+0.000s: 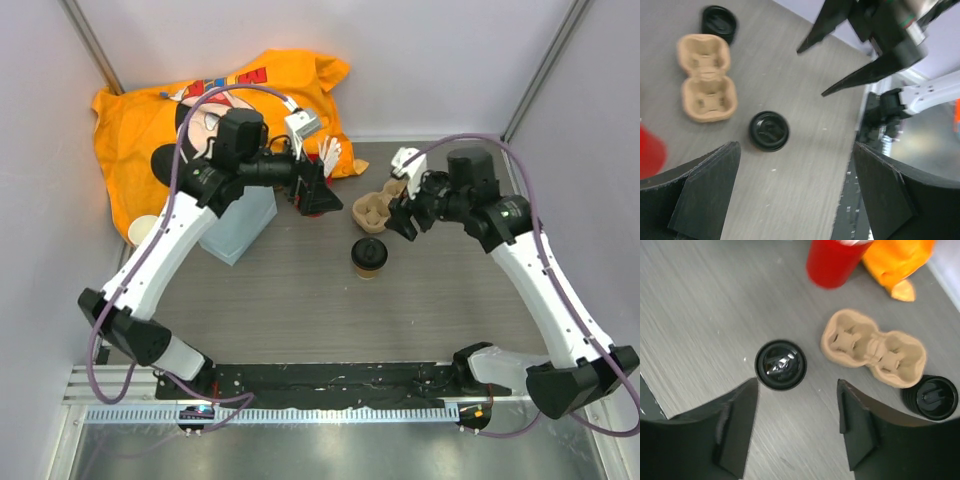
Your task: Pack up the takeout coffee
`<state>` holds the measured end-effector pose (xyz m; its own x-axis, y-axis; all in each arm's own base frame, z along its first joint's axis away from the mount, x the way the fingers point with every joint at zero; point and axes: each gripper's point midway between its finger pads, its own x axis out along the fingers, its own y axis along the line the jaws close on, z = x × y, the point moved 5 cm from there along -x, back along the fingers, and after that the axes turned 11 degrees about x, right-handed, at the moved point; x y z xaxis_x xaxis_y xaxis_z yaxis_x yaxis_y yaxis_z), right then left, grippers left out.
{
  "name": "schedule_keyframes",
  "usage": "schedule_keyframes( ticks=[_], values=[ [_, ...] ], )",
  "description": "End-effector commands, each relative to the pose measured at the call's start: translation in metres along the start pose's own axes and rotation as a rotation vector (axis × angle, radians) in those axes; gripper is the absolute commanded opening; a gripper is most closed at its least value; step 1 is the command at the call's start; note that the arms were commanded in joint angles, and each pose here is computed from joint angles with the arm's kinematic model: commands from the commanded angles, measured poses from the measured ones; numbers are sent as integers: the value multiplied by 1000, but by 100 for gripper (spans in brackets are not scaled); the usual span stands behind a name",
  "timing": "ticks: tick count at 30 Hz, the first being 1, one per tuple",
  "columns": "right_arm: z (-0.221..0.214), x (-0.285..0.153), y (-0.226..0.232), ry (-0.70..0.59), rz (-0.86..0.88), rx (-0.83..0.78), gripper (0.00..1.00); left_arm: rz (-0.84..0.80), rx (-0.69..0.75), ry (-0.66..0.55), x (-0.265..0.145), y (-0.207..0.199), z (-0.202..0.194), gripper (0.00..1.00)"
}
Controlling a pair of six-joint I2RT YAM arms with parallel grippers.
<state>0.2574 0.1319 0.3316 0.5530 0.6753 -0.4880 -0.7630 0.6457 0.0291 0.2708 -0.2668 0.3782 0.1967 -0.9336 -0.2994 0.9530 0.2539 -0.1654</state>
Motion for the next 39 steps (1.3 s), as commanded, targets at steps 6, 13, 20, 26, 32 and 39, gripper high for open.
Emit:
schedule_keyframes(
  ticks=[6, 13, 20, 26, 32, 39],
  values=[
    [-50, 52, 13, 216, 52, -267, 66, 437, 194, 98, -96, 1, 6, 100],
    [-58, 71, 22, 354, 185, -294, 63, 601, 178, 151, -139, 4, -27, 100],
    [-76, 103, 26, 568, 251, -249, 50, 682, 122, 172, -155, 16, -48, 100],
    [-82, 112, 35, 577, 271, -216, 50, 726, 92, 156, -163, 21, -47, 100],
    [-96, 115, 37, 612, 251, -216, 50, 737, 62, 142, -168, 25, -47, 100],
    [-104, 117, 36, 633, 235, -206, 50, 741, 43, 129, -170, 25, -50, 100]
  ],
)
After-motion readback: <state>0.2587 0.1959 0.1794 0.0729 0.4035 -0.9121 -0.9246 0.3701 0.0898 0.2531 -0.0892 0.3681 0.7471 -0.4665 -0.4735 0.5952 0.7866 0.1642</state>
